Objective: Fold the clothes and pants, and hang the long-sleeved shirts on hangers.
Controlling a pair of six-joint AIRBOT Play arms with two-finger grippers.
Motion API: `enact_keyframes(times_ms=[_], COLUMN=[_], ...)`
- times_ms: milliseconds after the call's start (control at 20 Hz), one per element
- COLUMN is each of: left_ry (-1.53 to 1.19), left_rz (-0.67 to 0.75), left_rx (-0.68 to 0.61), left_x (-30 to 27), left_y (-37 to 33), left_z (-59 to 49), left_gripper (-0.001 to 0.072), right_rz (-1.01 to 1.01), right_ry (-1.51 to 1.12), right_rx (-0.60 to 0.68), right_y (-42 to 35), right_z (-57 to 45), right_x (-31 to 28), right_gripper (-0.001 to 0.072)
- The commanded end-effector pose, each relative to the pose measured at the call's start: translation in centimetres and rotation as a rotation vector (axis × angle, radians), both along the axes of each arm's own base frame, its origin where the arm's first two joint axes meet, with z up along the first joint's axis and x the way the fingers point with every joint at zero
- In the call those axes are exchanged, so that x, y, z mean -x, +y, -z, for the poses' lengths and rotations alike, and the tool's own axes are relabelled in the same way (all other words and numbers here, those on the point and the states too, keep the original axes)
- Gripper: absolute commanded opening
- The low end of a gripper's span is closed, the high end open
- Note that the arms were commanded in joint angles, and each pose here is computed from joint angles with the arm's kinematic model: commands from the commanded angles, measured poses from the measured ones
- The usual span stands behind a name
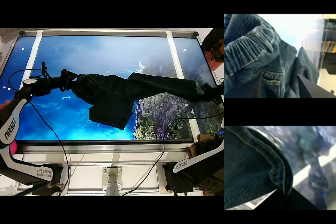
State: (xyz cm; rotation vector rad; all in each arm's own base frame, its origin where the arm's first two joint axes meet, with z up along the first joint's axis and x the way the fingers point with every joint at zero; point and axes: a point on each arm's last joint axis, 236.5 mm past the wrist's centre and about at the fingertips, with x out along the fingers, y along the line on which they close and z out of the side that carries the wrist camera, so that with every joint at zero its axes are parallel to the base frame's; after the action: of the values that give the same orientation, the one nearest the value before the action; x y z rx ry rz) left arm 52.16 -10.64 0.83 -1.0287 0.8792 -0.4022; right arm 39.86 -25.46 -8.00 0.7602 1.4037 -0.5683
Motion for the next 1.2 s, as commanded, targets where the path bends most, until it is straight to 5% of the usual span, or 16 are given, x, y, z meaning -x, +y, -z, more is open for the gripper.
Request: enact_keyframes(times_ms=[0,300,550,750,950,1150], left_ry=[0.001,0.001,0.001,0.000,0.000,0.000], left_rz=[0.003,0.009,0.013,0.012,0.012,0.013], left_rx=[0.002,0.002,0.000,0.000,0.000,0.000], left_x=[0.0,0.1,0.1,0.1,0.1,0.1], left_y=[-0.1,-0.4,-0.7,-0.7,-0.7,-0.7], left_z=[0.0,0.0,0.0,0.0,0.0,0.0], left_gripper=[0.0471,0.0471,0.0470,0.0471,0.0471,0.0471], right_rz=[-0.013,-0.005,-0.034,-0.019,-0.070,-0.036], right_ry=[0.042,-0.761,-1.045,-0.877,-0.380,-0.012], right_rx=[-0.023,-0.267,-0.083,0.041,0.236,0.138], right_y=[0.5,7.5,7.9,5.3,-0.8,-3.5], right_z=[1.5,-11.8,-23.1,-18.4,-7.7,-0.1], right_x=[1.2,-17.1,-22.8,-21.3,-12.3,-2.5], right_gripper=[0.0023,0.0021,0.0022,0.0022,0.0022,0.0022])
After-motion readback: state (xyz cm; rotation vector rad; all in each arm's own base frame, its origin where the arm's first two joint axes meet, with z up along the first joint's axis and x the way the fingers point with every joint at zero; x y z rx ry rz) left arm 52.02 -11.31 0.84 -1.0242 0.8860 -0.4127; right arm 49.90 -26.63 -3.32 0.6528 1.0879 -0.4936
